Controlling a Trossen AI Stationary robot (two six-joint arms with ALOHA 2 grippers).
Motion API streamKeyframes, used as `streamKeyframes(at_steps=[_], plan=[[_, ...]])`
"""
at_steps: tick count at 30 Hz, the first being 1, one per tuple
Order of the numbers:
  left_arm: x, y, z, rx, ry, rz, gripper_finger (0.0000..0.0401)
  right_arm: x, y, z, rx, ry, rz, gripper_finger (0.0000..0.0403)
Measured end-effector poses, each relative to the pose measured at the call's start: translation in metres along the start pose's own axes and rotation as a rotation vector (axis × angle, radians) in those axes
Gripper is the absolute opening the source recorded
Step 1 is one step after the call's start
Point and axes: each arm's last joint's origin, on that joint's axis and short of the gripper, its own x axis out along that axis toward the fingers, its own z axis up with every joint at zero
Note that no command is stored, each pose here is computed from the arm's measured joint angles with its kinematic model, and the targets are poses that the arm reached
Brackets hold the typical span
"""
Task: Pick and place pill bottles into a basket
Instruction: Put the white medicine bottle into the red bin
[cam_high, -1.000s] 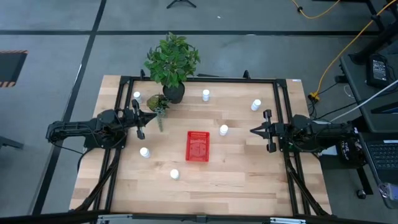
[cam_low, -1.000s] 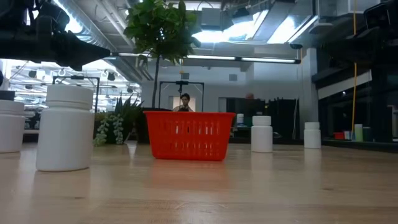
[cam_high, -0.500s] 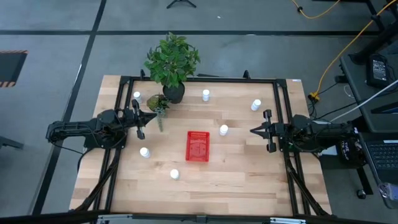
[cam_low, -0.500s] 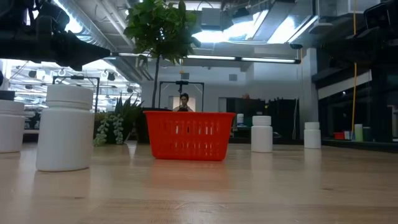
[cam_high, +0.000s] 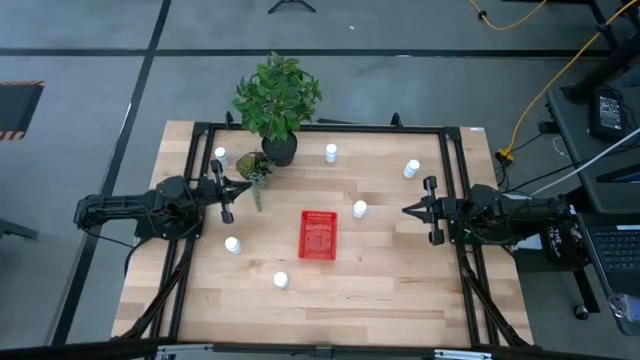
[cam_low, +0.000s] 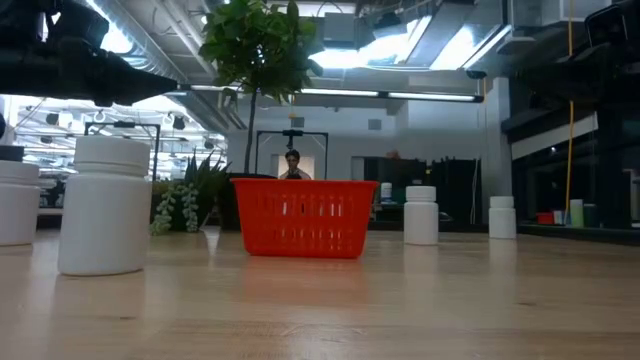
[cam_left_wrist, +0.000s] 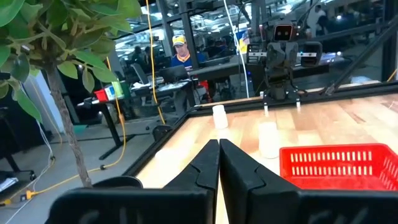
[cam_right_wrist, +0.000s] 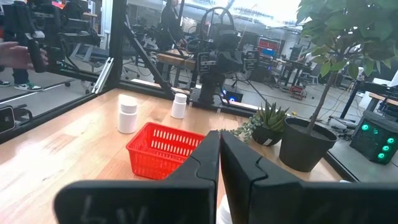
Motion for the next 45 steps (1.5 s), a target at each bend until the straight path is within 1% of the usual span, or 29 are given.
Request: streamKeyframes(at_steps=[4,6,8,13,22,27,29,33,36,40,45], plan=[[0.0,0.0,0.0,0.0,-0.001,0.0,0.0006,0.0,0.0,0.0,0.016,0.0,0.0,0.0019],[0.0,0.0,0.0,0.0,-0.002,0.0,0.0006,0.0,0.0,0.0,0.085,-0.001,0.0,0.0019],[0.0,0.0,0.0,-0.014,-0.002,0.0,0.0006,0.0,0.0,0.0,0.129,0.002,0.0,0.0019],[0.0,0.0,0.0,-0.079,-0.002,0.0,0.0007,0.0,0.0,-0.001,0.125,0.007,0.001,0.0019],[0.0,0.0,0.0,-0.114,-0.002,0.0,0.0006,0.0,0.0,-0.001,0.128,0.007,0.001,0.0019],[0.0,0.0,0.0,-0.098,-0.002,0.0,0.0006,0.0,0.0,0.002,0.048,-0.018,-0.006,0.0019],[0.0,0.0,0.0,-0.101,-0.002,0.001,0.0006,0.0,-0.002,0.002,0.053,-0.019,-0.051,0.0019],[0.0,0.0,0.0,-0.146,-0.001,0.012,0.0002,-0.001,-0.007,0.001,0.13,0.006,-0.242,0.0019],[0.0,0.0,0.001,-0.158,-0.003,0.008,0.0003,-0.001,-0.008,0.001,0.129,0.011,-0.277,0.0019],[-0.001,0.002,0.008,-0.187,-0.024,0.011,0.0002,-0.002,-0.012,0.003,0.13,0.0,-0.335,0.0019],[0.001,0.004,0.014,-0.179,-0.012,0.026,0.0002,0.0,-0.017,0.007,0.132,0.031,-0.374,0.0018]])
